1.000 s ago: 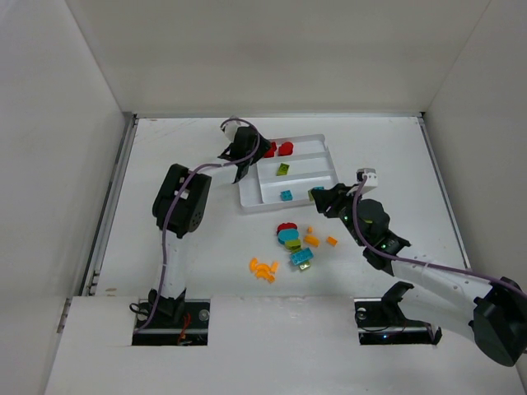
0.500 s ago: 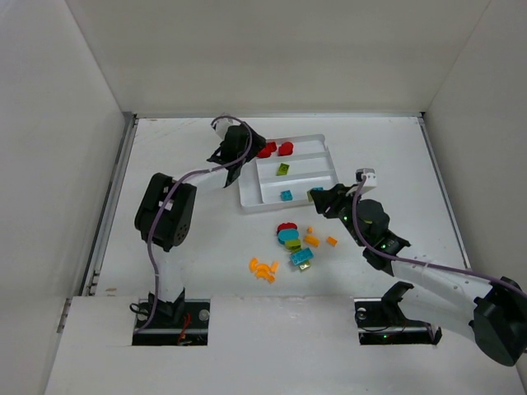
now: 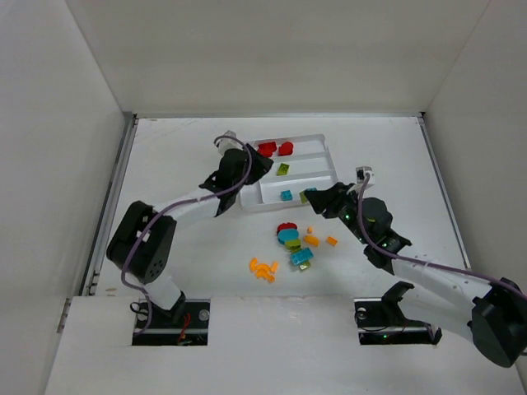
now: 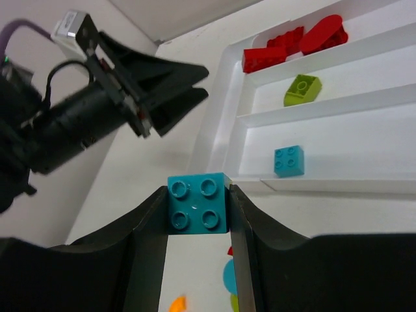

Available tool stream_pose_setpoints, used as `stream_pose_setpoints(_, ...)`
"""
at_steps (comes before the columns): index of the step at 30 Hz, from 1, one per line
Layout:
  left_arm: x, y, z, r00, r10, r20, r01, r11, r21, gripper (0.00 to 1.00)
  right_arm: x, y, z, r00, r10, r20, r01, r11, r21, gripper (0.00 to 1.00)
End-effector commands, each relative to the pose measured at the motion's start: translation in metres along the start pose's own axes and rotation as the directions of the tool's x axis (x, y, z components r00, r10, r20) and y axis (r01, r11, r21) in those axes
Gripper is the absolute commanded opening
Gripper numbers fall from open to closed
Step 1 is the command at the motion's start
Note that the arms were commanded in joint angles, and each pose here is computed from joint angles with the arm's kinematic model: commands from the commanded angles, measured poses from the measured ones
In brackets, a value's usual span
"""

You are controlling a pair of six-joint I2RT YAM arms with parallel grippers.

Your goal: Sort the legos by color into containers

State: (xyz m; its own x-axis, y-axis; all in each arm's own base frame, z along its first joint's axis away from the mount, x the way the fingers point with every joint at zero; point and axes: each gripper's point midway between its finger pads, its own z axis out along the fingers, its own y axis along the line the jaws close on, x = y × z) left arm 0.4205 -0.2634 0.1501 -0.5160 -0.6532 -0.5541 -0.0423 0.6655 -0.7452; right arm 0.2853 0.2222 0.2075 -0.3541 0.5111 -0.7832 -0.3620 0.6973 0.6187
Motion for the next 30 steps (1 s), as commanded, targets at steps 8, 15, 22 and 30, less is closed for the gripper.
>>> stream_pose_setpoints(8,0.016,-0.042,-0.106,0.989,-0.146,-0.010,0.141,0.938,0.317,0.48,-0.016,0.057,0.023,0.951,0.301,-0.073,-0.309,0.936,-0.167,0.26)
stream_pose_setpoints(15,0.019,-0.048,-0.142,0.951,-0.302,-0.064,0.298,0.843,0.447,0.51,-0.018,0.078,0.041,0.880,0.460,-0.119,-0.475,0.855,-0.205,0.26)
stream_pose_setpoints(22,0.020,-0.058,-0.159,0.933,-0.344,-0.108,0.347,0.778,0.523,0.54,-0.016,0.091,0.057,0.820,0.553,-0.144,-0.572,0.789,-0.224,0.26)
stream_pose_setpoints(30,0.024,-0.055,-0.156,0.920,-0.362,-0.151,0.385,0.755,0.531,0.55,-0.012,0.101,0.068,0.768,0.620,-0.161,-0.639,0.726,-0.252,0.27)
